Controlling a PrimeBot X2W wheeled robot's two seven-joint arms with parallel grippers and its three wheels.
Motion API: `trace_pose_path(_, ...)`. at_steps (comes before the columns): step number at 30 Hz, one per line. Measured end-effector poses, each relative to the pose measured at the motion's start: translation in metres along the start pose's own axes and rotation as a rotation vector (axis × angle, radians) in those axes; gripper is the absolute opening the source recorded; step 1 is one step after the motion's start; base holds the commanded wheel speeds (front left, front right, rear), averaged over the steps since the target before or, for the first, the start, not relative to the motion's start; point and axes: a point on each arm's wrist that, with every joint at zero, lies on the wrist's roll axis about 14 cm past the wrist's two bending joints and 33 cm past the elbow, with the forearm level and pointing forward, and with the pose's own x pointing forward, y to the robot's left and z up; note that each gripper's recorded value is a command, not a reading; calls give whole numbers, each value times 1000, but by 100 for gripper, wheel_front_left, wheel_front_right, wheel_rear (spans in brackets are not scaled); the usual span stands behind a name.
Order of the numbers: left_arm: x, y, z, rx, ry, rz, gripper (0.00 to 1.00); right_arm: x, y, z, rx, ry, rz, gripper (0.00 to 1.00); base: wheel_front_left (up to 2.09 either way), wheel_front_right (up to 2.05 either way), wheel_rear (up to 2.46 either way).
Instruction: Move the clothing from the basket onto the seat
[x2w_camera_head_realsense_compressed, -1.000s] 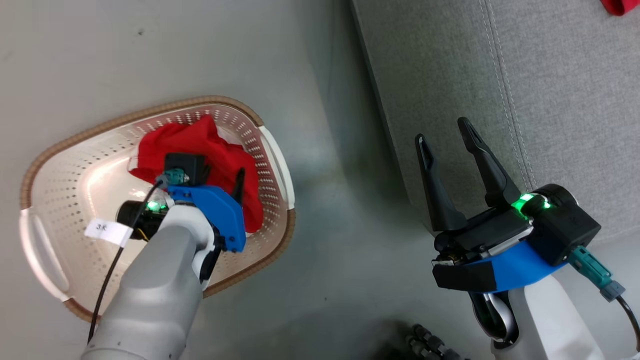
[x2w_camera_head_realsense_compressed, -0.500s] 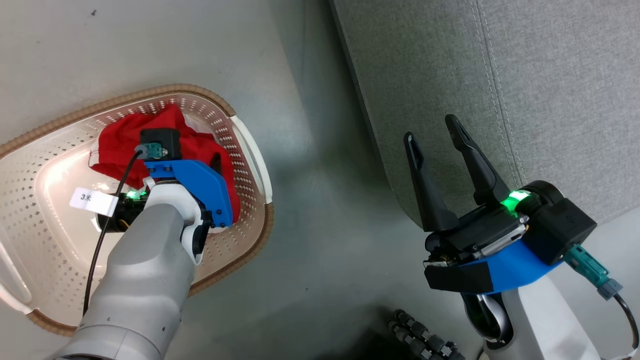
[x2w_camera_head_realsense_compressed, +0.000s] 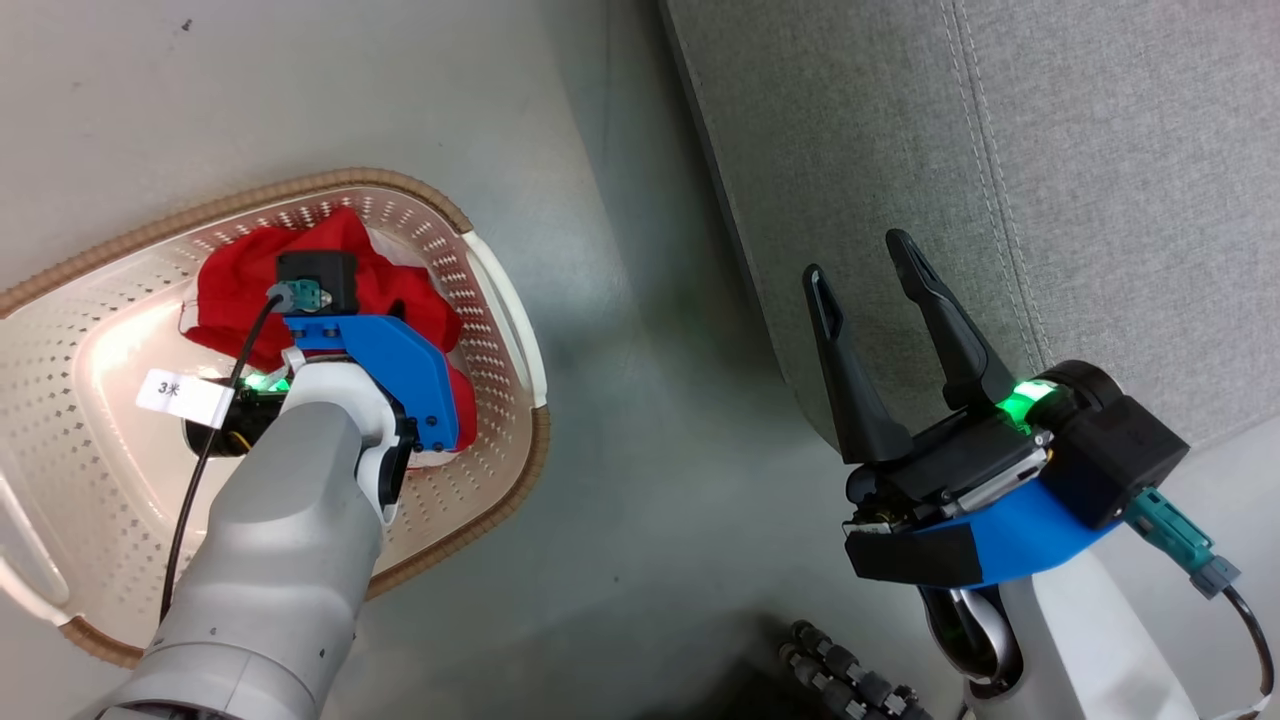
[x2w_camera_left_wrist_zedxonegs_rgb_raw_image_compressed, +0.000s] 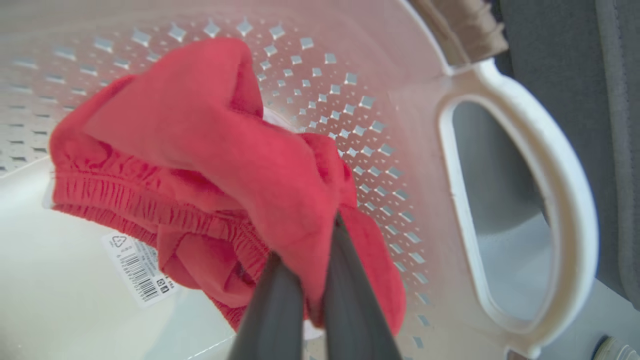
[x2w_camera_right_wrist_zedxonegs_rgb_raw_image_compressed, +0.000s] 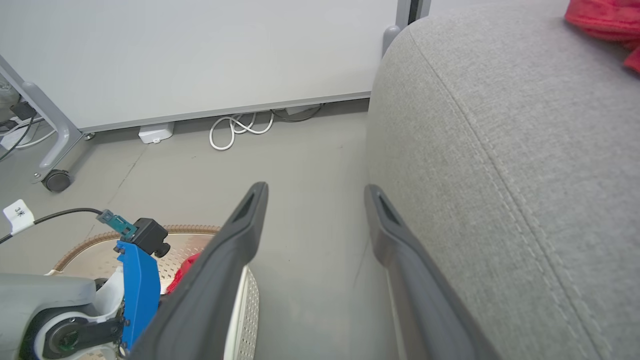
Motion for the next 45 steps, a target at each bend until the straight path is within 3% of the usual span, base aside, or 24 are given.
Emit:
trace_pose_path(12, -40, -1, 31, 26, -146, -1, 0, 3, 15, 28, -10, -76, 48, 100, 0, 0, 0)
trace_pose_path(25, -131, -12, 72, 102, -404, 29, 0, -21, 38, 83, -23, -215, 104, 100, 0, 0, 0)
trace_pose_path(45, -281, -95, 131, 314, -793, -49, 0, -78, 94, 126, -13, -319, 247, 100, 0, 0, 0)
